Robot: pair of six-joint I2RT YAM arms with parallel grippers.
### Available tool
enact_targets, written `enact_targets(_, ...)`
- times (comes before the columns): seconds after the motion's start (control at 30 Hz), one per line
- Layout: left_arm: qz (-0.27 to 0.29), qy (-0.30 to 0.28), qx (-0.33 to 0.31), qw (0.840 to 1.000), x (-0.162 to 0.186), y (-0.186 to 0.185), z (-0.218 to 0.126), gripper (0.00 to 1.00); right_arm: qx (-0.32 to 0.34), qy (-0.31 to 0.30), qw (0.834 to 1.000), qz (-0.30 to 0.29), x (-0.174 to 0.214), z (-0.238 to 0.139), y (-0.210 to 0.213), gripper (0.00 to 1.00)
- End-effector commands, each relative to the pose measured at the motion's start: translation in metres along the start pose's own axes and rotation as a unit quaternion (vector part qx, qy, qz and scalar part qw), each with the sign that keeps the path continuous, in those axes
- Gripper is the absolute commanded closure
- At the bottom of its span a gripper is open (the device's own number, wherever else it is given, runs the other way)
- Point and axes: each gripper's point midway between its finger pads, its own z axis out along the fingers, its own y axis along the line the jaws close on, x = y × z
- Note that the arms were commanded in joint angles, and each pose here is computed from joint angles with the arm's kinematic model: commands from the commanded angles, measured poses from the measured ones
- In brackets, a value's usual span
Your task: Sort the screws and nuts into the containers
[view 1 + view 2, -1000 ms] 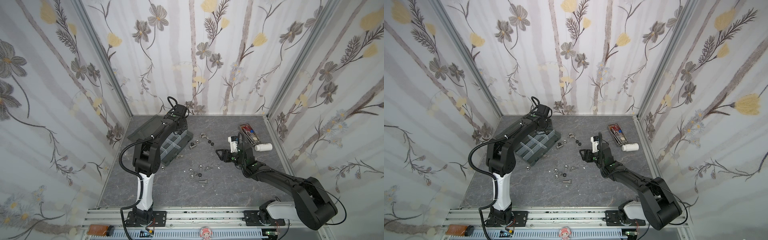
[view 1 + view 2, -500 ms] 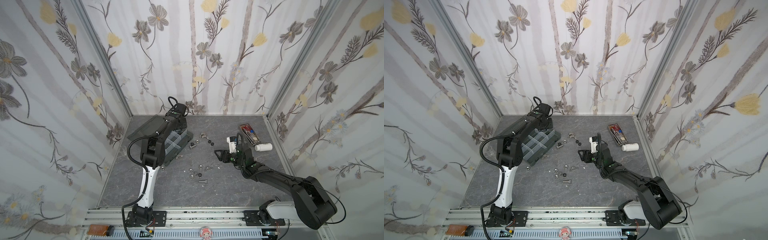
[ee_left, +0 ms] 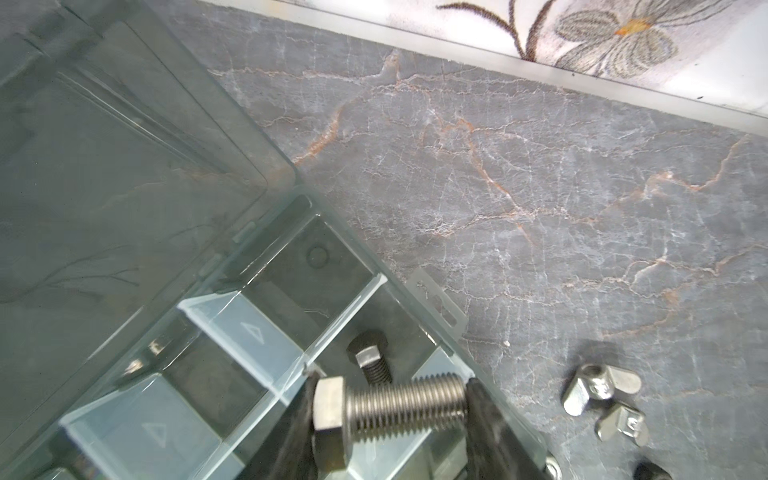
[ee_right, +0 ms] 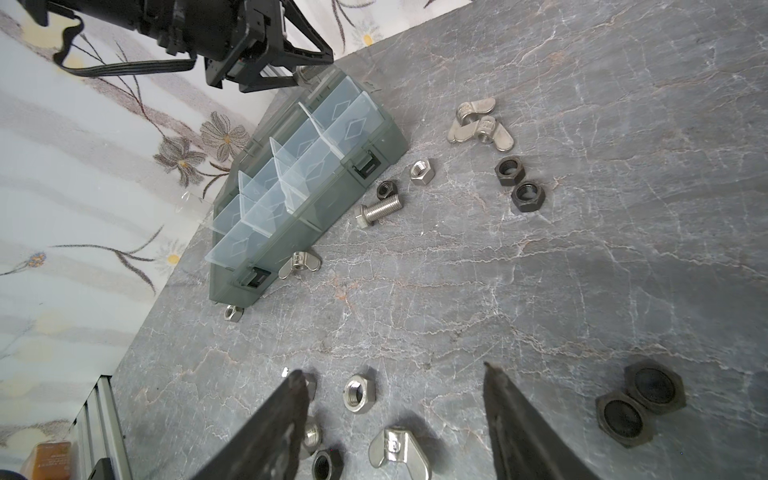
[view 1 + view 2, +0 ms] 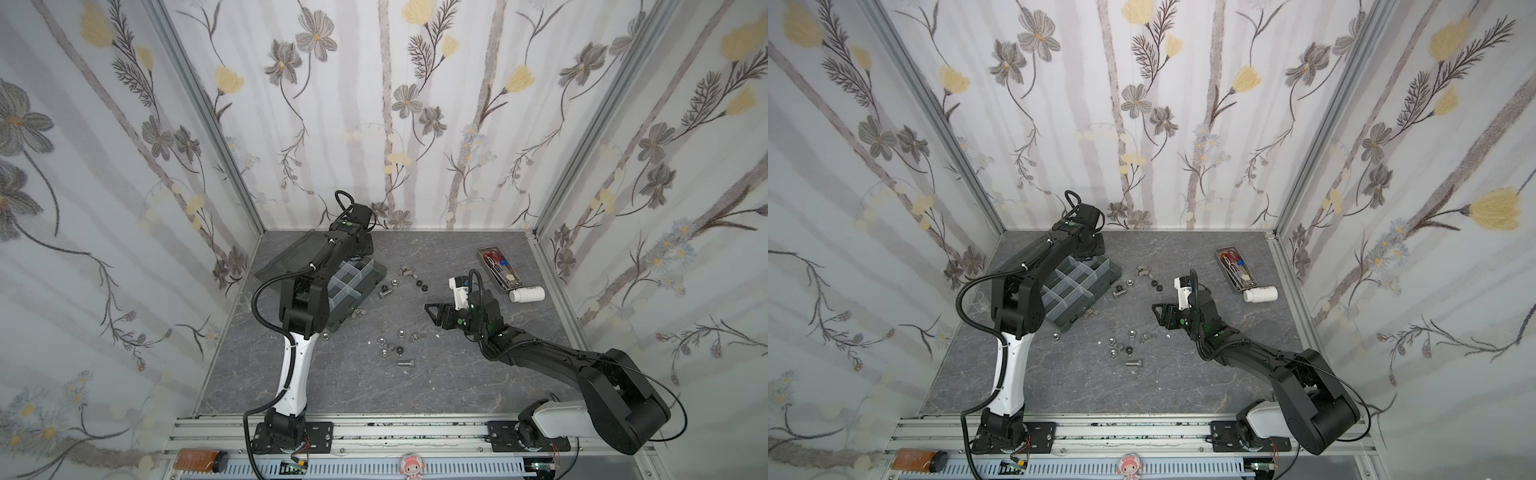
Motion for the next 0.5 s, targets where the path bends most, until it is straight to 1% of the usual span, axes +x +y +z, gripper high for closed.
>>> enact_targets(0.0, 0.010, -0.026, 0.008, 1.000, -0.007, -0.003, -0.040, 0.57, 0.006, -0.024, 1.000, -0.002, -0.012, -0.005, 0.000, 0.32)
enact_targets(0.03, 0.011, -0.028, 0.009, 0.999, -0.005, -0.002, -0.049, 0.57, 0.008, -0.025, 1.000, -0.002, -0.012, -0.006, -0.001, 0.32)
enact_targets(0.1, 0.011, -0.024, 0.006, 1.000, 0.003, 0.001, -0.055, 0.57, 0.012, -0.027, 1.000, 0.003, -0.012, -0.008, -0.004, 0.32)
enact_targets(0.23, 0.006, -0.030, -0.005, 1.000, 0.005, 0.009, -0.068, 0.57, 0.021, -0.014, 0.999, 0.020, -0.011, -0.006, -0.014, 0.32)
enact_targets(0.47, -0.006, -0.023, 0.000, 1.000, -0.008, 0.000, -0.070, 0.57, 0.043, 0.031, 0.997, 0.063, -0.006, -0.005, -0.029, 0.32)
